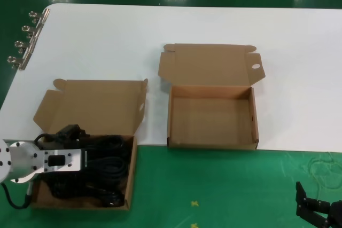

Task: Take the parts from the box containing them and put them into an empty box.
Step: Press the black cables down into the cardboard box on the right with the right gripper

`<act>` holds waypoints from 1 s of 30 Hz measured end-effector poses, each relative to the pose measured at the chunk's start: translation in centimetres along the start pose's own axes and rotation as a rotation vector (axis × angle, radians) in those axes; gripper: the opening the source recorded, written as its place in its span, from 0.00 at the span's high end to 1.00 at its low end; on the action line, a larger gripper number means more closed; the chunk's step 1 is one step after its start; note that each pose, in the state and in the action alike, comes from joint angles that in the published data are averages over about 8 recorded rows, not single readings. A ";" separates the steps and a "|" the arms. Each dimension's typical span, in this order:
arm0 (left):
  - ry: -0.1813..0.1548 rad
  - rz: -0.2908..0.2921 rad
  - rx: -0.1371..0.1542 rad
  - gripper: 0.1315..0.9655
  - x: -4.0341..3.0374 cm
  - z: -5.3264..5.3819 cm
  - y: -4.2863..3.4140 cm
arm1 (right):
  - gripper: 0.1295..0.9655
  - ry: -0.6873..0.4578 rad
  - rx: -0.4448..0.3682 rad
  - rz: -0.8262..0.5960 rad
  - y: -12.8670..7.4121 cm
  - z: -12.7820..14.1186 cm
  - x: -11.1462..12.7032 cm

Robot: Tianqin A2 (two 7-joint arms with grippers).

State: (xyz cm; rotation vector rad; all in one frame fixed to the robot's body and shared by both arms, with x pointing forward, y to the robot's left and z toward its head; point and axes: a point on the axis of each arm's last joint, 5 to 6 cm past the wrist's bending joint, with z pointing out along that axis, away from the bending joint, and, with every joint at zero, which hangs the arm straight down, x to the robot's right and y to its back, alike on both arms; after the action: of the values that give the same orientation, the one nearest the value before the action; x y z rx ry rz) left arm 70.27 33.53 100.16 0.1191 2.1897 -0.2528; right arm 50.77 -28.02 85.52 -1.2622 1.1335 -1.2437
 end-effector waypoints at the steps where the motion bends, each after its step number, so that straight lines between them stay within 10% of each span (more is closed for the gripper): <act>1: 0.000 -0.002 0.001 0.15 -0.01 0.0 0.03 | 0.00 0.000 0.000 0.000 0.0 0.0 0.0; 30: -0.001 -0.029 0.004 0.78 0.55 -1.5 0.17 | 0.00 0.000 0.000 0.000 0.0 0.0 0.0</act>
State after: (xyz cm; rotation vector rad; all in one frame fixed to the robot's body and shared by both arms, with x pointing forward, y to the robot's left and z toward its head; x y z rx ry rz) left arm 68.80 34.02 100.55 0.0892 2.1915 -0.2739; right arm 50.77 -28.02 85.52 -1.2621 1.1335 -1.2436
